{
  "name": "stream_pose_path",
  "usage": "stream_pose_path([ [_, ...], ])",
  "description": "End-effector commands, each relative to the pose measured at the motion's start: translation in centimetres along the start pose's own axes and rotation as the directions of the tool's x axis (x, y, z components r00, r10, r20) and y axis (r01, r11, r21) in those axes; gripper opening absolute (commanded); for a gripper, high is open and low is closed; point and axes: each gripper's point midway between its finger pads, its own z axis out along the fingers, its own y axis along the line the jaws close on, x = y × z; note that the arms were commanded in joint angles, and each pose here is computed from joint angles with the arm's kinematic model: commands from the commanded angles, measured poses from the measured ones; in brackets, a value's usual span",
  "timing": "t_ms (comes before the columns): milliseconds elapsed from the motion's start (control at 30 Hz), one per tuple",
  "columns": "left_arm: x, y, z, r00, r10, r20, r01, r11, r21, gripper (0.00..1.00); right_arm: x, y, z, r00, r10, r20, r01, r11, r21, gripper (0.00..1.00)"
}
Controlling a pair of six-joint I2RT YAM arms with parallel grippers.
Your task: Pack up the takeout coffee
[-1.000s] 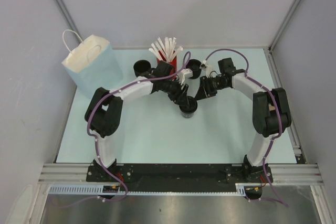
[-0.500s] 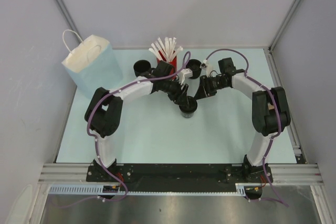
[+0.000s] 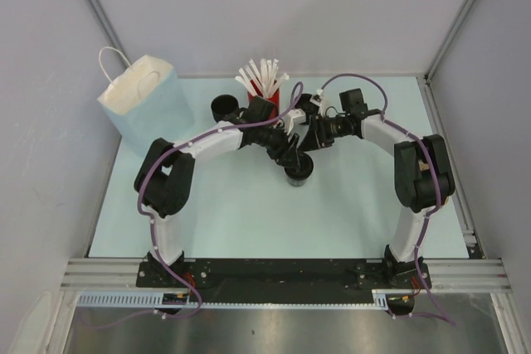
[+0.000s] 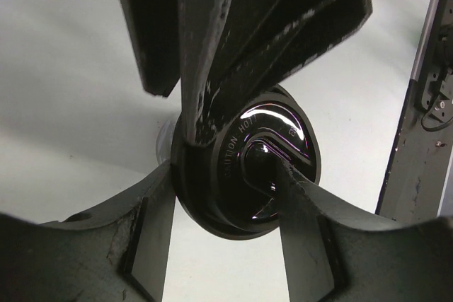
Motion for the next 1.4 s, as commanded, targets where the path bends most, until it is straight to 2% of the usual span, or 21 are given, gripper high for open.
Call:
stream_pose_path([
  [0, 7.4, 4.5, 2.1, 0.977, -0.007, -0.212, -0.029, 0.986, -0.165, 0.54, 0.3, 1.4, 1.3, 0.998, -0.041, -0.038, 0.039, 0.998, -0.042, 0.44],
  [367, 7.9, 4.9, 2.0, 0.974, -0.024, -0.226, -0.018, 0.983, -0.184, 0.54, 1.3, -1.9, -0.3, 0.999, -0.009, -0.053, 0.011, 0.999, 0.035, 0.44],
  [600, 8.1, 5.1, 1.9, 0.972, -0.025, -0.235, -0.022, 0.981, -0.194, 0.54, 1.1, -1.1, -1.1, 0.999, -0.018, -0.042, 0.018, 1.000, -0.006, 0.44],
  [967, 8.8, 6.0, 1.7, 0.968, -0.049, -0.247, -0.004, 0.978, -0.209, 0.52, 2.2, -0.7, -1.3, 0.996, -0.014, -0.086, 0.011, 0.999, -0.033, 0.44],
  [1367, 9.3, 6.9, 1.3, 0.961, -0.064, -0.269, -0.001, 0.971, -0.238, 0.46, 3.8, -2.2, -0.1, 0.988, -0.019, -0.156, 0.029, 0.998, 0.063, 0.43],
])
